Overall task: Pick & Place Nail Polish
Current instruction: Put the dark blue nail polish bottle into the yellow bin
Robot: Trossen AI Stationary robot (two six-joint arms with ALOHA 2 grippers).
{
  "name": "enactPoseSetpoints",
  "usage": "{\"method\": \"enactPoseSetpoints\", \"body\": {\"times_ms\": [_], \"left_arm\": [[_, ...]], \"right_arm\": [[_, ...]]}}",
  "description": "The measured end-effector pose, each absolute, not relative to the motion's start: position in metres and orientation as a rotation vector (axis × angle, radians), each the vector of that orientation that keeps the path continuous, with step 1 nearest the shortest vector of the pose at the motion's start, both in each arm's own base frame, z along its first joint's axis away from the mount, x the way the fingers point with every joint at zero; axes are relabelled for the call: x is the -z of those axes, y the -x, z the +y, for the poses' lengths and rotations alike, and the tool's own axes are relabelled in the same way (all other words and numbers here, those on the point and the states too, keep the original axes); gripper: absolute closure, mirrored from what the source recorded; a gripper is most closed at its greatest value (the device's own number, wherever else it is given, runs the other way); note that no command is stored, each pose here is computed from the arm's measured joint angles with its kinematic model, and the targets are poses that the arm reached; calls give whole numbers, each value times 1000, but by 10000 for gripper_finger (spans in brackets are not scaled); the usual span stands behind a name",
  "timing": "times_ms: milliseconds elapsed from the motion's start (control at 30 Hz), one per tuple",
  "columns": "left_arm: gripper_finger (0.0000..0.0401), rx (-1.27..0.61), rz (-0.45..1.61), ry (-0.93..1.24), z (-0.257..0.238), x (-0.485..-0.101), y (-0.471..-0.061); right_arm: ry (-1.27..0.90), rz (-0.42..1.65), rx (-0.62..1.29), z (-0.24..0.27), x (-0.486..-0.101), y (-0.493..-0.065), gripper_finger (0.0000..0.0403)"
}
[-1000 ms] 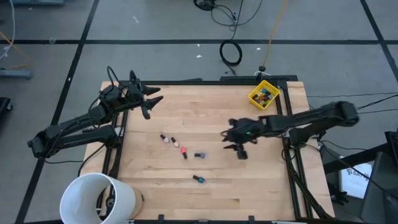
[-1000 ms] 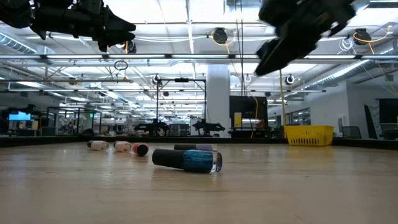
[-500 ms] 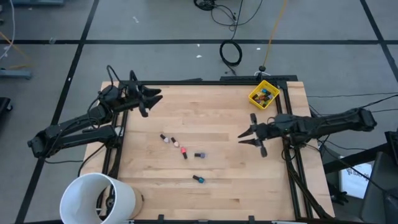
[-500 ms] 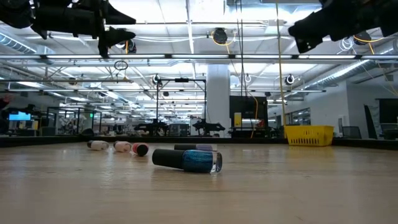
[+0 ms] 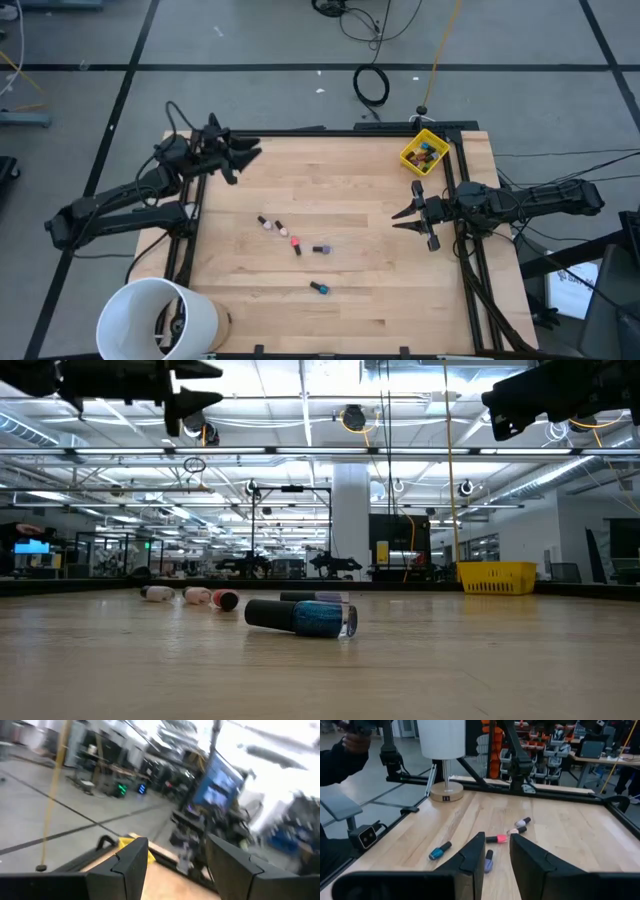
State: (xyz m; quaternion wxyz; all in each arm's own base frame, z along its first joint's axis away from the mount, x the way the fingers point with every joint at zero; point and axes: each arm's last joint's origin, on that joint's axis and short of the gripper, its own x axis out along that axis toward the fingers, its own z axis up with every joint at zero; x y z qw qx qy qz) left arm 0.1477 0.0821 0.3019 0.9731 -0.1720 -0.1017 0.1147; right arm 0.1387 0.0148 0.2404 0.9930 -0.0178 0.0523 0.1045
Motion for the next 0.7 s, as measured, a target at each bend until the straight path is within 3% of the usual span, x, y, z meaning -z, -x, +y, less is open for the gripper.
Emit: {"method": "enactPoseSetpoints", "body": {"times_ms": [167,300,467,700], "left_arm": [[203,-118,13,236,71,-307,-188],[203,27,209,94,51,-289,-228],[203,154,400,-62,19,-244,-267],[203,217,547,-26,-22,-180,-305]], "right_arm": [[38,97,-206,15,-241,-139,326],[39,98,-174,14,-241,-139,326],[39,108,-160,13,-240,-139,326],[38,113,-160,13,-239,-140,326]]}}
